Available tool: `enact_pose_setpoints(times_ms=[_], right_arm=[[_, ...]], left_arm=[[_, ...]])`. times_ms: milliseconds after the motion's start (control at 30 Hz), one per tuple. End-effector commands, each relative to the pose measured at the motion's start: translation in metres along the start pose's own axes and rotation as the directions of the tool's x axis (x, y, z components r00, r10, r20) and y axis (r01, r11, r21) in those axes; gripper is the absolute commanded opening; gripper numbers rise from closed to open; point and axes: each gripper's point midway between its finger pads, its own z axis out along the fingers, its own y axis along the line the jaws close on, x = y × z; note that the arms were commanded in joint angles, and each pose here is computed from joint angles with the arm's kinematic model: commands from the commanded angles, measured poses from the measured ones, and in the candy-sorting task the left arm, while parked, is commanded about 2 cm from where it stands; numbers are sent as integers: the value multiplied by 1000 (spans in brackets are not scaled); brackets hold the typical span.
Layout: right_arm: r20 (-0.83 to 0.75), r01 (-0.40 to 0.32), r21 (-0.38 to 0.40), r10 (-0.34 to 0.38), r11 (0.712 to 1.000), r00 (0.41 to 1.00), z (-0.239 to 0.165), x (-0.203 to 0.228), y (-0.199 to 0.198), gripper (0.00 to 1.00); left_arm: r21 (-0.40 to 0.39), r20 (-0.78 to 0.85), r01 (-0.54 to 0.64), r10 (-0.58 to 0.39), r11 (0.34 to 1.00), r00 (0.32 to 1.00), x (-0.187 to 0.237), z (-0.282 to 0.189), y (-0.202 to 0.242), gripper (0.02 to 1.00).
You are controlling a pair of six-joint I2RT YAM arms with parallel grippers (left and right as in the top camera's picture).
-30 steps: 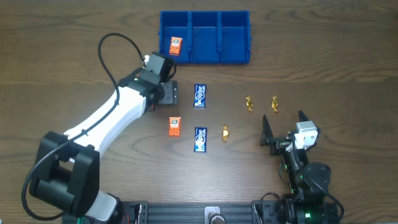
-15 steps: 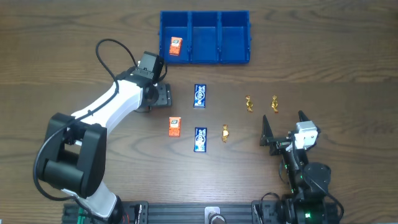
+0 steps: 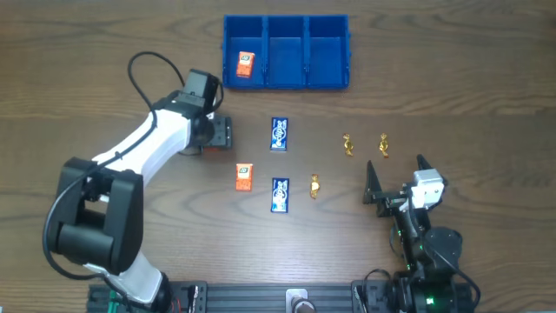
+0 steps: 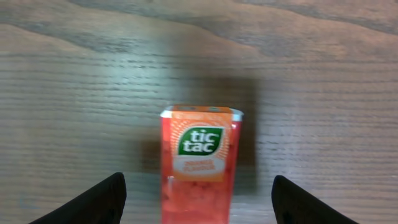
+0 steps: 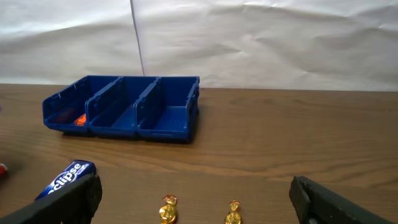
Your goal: Sort Candies Into Trays
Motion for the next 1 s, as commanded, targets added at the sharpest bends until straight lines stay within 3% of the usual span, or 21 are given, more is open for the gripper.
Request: enact_pose_setpoints(times_ms=[33,233,300,400,467,800,900,1000], right_arm=[[-3,-9,-1,9,1000,1000,0,2,0,998],[-3,-9,-1,9,1000,1000,0,2,0,998],[-3,-9,-1,9,1000,1000,0,2,0,996],[-3,-9,-1,9,1000,1000,0,2,0,998],[-3,-9,-1,9,1000,1000,0,2,0,998],[-3,-9,-1,9,1000,1000,0,2,0,998],[-3,-9,-1,9,1000,1000,0,2,0,998],[-3,-9,-1,9,1000,1000,0,2,0,998]], left_arm=[[2,-53,-22,22,1000,998,10,16,1,761],[16,-53,-21,22,1000,998,9,22,-2,704],[17,-51,-21,22,1000,998,9,23,-2,627],[16,-51,-21,22,1000,998,9,23,-2,419],[16,-53,-21,22,1000,998,9,23,-2,369],[19,-39,-10,11,1000,999,5,20,-3,347],[37,40,9,-10,999,999,-13,-6,-10,347],[53,178,26,-35,998,983,-46,-59,-19,340]])
